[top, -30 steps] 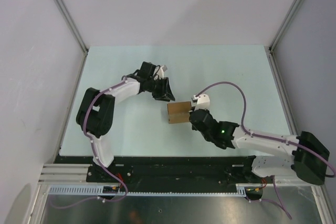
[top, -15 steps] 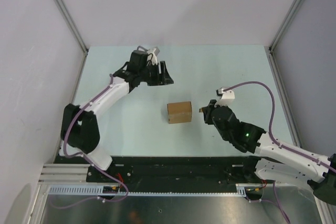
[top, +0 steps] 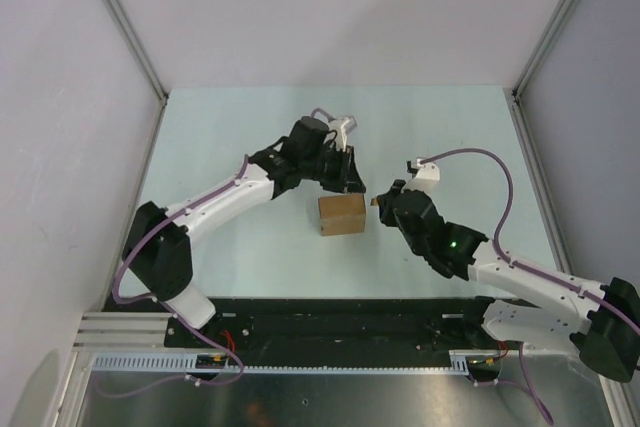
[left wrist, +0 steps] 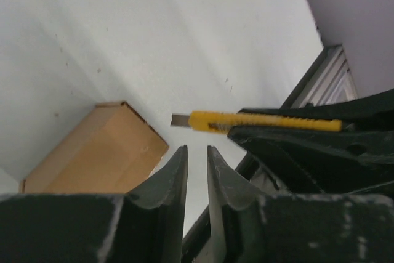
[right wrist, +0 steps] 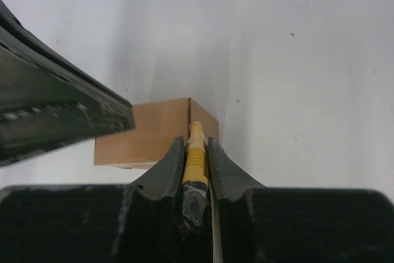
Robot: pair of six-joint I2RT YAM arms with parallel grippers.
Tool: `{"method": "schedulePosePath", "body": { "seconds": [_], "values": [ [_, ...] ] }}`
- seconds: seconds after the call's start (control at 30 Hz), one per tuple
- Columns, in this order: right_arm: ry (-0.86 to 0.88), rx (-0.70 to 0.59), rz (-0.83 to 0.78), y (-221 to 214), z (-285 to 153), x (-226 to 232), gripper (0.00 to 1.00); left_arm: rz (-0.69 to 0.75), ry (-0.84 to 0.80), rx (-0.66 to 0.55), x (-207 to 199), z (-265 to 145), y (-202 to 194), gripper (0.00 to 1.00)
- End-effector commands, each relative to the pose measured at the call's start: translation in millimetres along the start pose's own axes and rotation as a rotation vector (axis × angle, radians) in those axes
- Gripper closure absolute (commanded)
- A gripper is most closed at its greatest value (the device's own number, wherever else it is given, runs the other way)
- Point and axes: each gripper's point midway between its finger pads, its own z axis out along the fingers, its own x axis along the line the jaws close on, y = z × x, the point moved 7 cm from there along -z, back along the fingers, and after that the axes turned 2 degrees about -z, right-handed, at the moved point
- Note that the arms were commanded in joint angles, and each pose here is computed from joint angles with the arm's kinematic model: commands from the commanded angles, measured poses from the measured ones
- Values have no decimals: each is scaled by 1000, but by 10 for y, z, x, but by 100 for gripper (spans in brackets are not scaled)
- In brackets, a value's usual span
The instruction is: Unpack the express box
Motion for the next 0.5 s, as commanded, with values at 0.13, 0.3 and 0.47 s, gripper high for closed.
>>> {"method": "schedulePosePath", "body": {
  "seconds": [0.13,0.3,0.47],
  "values": [
    [74,-76,111,299,82,185,100,-46,46,63,161,127,-235,81],
    [107,-75,105,302,148,233,100,-57,77,111,266,195,-422,82],
    [107,-55,99,241,236,251,100,-58,133,116,360,210,-517,82]
  ]
}}
